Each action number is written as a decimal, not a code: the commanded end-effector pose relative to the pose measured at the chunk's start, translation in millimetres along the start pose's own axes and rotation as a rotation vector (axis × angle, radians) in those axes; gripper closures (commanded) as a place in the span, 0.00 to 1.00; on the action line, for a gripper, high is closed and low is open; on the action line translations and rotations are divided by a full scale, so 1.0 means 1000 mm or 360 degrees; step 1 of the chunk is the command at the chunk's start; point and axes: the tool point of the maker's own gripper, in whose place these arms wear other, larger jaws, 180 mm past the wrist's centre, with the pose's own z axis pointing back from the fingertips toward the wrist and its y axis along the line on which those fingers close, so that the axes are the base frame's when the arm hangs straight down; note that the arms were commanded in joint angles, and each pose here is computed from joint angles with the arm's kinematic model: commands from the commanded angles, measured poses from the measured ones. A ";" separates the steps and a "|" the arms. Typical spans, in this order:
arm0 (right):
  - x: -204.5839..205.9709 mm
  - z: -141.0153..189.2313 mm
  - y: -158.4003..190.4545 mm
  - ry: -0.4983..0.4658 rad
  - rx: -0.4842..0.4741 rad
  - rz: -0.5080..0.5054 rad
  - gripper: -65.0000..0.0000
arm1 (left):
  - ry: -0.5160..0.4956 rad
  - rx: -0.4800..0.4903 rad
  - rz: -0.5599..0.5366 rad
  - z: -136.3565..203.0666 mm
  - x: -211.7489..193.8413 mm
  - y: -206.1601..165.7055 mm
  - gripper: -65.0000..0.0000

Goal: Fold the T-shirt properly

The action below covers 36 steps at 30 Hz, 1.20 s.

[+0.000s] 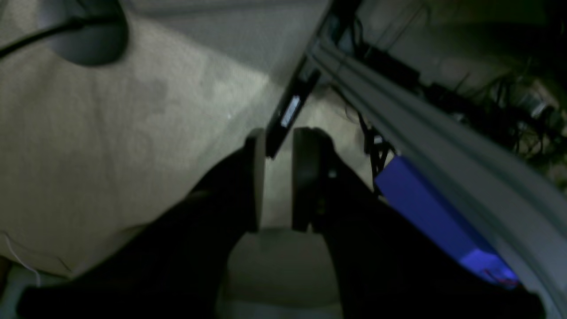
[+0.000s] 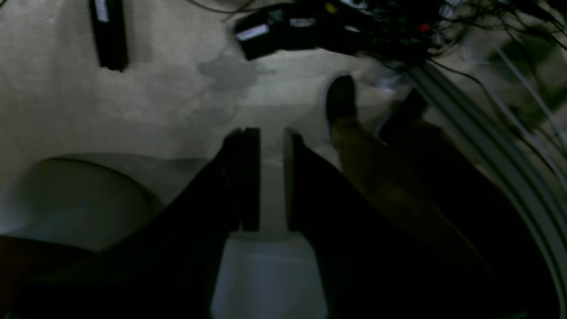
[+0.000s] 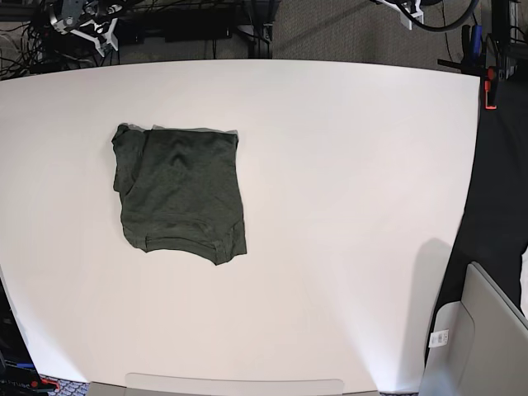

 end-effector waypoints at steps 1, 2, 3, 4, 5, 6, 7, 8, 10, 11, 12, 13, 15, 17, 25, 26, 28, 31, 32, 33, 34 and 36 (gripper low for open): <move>0.005 -0.006 0.006 -0.0005 0.0034 0.0033 0.89 | -0.0008 0.0002 -0.0012 -0.003 -0.001 0.000 0.88; 0.007 -0.015 0.014 0.0003 0.0078 0.0056 0.89 | 0.0014 0.0006 -0.0013 -0.009 -0.006 0.000 0.89; 0.009 -0.024 0.022 -0.0002 0.0121 0.0068 0.89 | 0.0036 0.0008 -0.0017 -0.015 -0.011 0.000 0.89; 0.012 -0.032 0.029 -0.0024 0.0163 0.0073 0.89 | 0.0051 0.0010 -0.0020 -0.021 -0.015 -0.001 0.90; 0.014 -0.039 0.035 -0.0046 0.0203 0.0065 0.89 | 0.0060 0.0013 -0.0022 -0.025 -0.017 -0.001 0.90; 0.012 -0.047 0.042 -0.0053 0.0248 0.0050 0.89 | 0.0076 0.0022 -0.0021 -0.030 -0.021 0.001 0.93; 0.012 -0.053 0.047 -0.0065 0.0282 0.0033 0.89 | 0.0099 0.0034 -0.0020 -0.034 -0.026 0.003 0.95; 0.011 -0.060 0.052 -0.0078 0.0317 0.0010 0.89 | 0.0118 0.0044 -0.0019 -0.039 -0.029 0.004 0.98; 0.010 -0.072 0.057 -0.0091 0.0339 -0.0068 0.89 | 0.0152 0.0059 -0.0016 -0.048 -0.033 0.006 1.00; 0.012 -0.077 0.059 -0.0106 0.0338 -0.0102 0.89 | 0.0166 0.0069 -0.0015 -0.053 -0.035 0.007 1.00; 0.014 -0.084 0.062 -0.0123 0.0331 -0.0135 0.89 | 0.0181 0.0081 -0.0016 -0.058 -0.038 0.009 1.00; 0.019 -0.089 0.064 -0.0144 0.0322 -0.0155 0.89 | 0.0193 0.0085 -0.0020 -0.062 -0.040 0.008 1.00; 0.029 -0.100 0.069 -0.0175 0.0291 -0.0174 0.89 | 0.0206 0.0098 -0.0033 -0.073 -0.042 0.006 1.00; 0.037 -0.110 0.074 -0.0175 0.0248 -0.0146 0.89 | 0.0240 0.0094 -0.0081 -0.082 -0.048 0.000 1.00; 0.061 -0.136 0.113 -0.0228 0.0167 -0.0286 0.89 | 0.0292 0.0139 -0.0174 -0.118 -0.071 -0.014 1.00; 0.065 -0.138 0.119 -0.0238 0.0162 -0.0292 0.89 | 0.0297 0.0149 -0.0163 -0.121 -0.075 -0.015 1.00; 0.071 -0.139 0.130 -0.0264 0.0137 -0.0271 0.89 | 0.0301 0.0155 -0.0146 -0.127 -0.080 -0.021 1.00; 0.079 -0.137 0.145 -0.0328 0.0098 -0.0234 0.89 | 0.0322 0.0182 -0.0127 -0.133 -0.087 -0.022 1.00; 0.075 -0.138 0.148 -0.0331 0.0081 -0.0227 0.89 | 0.0329 0.0188 -0.0122 -0.135 -0.091 -0.023 1.00; 0.073 -0.138 0.152 -0.0345 0.0062 -0.0224 0.89 | 0.0340 0.0193 -0.0117 -0.136 -0.095 -0.024 1.00; 0.073 -0.137 0.152 -0.0360 0.0039 -0.0225 0.89 | 0.0353 0.0199 -0.0112 -0.136 -0.100 -0.025 1.00; 0.073 -0.136 0.153 -0.0405 -0.0011 -0.0238 0.89 | 0.0363 0.0211 -0.0106 -0.139 -0.104 -0.027 1.00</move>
